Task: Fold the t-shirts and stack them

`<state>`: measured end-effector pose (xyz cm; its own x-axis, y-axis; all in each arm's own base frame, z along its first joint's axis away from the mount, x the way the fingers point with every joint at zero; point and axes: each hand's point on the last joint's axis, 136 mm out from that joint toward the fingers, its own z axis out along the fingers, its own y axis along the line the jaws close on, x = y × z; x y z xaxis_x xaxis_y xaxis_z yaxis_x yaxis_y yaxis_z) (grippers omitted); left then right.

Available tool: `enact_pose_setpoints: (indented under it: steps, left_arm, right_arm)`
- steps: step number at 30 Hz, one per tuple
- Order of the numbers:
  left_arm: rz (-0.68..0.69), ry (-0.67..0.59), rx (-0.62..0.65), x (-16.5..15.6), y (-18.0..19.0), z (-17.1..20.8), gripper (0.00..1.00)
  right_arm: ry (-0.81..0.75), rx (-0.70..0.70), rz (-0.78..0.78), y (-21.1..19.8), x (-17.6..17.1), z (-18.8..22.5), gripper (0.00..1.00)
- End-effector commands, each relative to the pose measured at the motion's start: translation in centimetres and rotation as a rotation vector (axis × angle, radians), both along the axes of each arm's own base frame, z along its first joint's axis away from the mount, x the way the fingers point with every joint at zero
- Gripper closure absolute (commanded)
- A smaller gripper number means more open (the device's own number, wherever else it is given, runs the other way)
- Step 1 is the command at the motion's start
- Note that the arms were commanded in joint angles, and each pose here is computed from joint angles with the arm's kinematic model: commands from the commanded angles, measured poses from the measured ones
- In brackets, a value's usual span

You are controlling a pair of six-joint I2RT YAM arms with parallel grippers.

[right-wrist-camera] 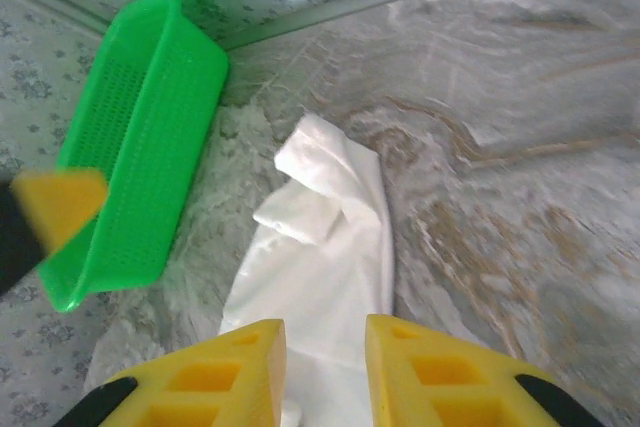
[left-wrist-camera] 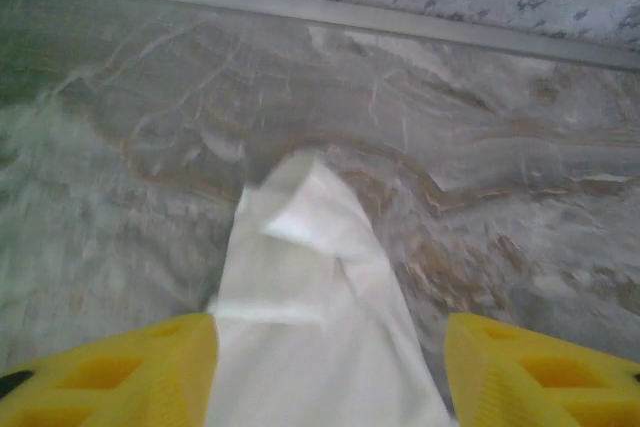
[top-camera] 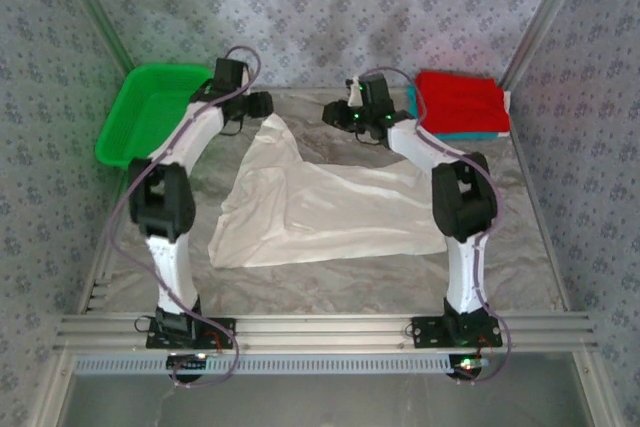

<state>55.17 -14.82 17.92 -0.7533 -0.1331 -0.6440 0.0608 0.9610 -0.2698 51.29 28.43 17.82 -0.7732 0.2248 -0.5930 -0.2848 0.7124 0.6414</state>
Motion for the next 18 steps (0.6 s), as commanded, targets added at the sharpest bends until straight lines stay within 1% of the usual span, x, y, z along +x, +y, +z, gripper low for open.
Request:
enact_pose_setpoints:
  steps: [1, 2, 3, 5, 7, 8, 12, 16, 17, 18]
  left_arm:
    - [-0.082, 0.096, 0.079, 1.3, -0.9, -2.5, 0.31]
    - [-0.084, 0.094, 0.083, 2.2, -1.2, -2.8, 0.29]
    - [-0.087, 0.095, 0.081, 3.1, -1.5, -3.0, 0.28]
    - [-0.088, 0.115, 0.079, 4.2, -1.9, -4.0, 0.27]
    - [-0.090, 0.127, 0.076, 5.1, -2.2, -5.0, 0.27]
    - [-0.087, 0.127, 0.076, 5.5, -2.3, -5.5, 0.24]
    - [-0.085, 0.133, 0.067, 6.6, -2.5, -7.8, 0.22]
    - [-0.097, 0.133, 0.026, 7.3, -3.1, -9.8, 0.21]
    - [-0.104, 0.129, 0.013, 7.5, -3.4, -10.0, 0.22]
    - [-0.109, 0.123, 0.002, 7.7, -3.7, -10.2, 0.25]
  right_arm:
    - [-0.157, -0.052, -0.076, -3.6, -1.3, 2.5, 0.63]
    - [-0.173, -0.063, -0.105, -4.9, -2.1, 2.6, 0.59]
    - [-0.179, -0.081, -0.136, -6.1, -2.7, 2.5, 0.58]
    - [-0.157, -0.109, -0.198, -9.0, -4.2, 1.3, 0.57]
    - [-0.141, -0.108, -0.240, -11.3, -5.5, 0.9, 0.56]
    - [-0.131, -0.111, -0.258, -12.3, -6.1, 0.6, 0.55]
    - [-0.128, -0.160, -0.309, -15.3, -8.5, 0.4, 0.54]
    - [-0.140, -0.160, -0.360, -17.6, -9.9, 0.6, 0.53]
    - [-0.138, -0.162, -0.376, -18.2, -10.1, 0.6, 0.53]
    - [-0.132, -0.162, -0.380, -18.6, -10.2, 0.4, 0.53]
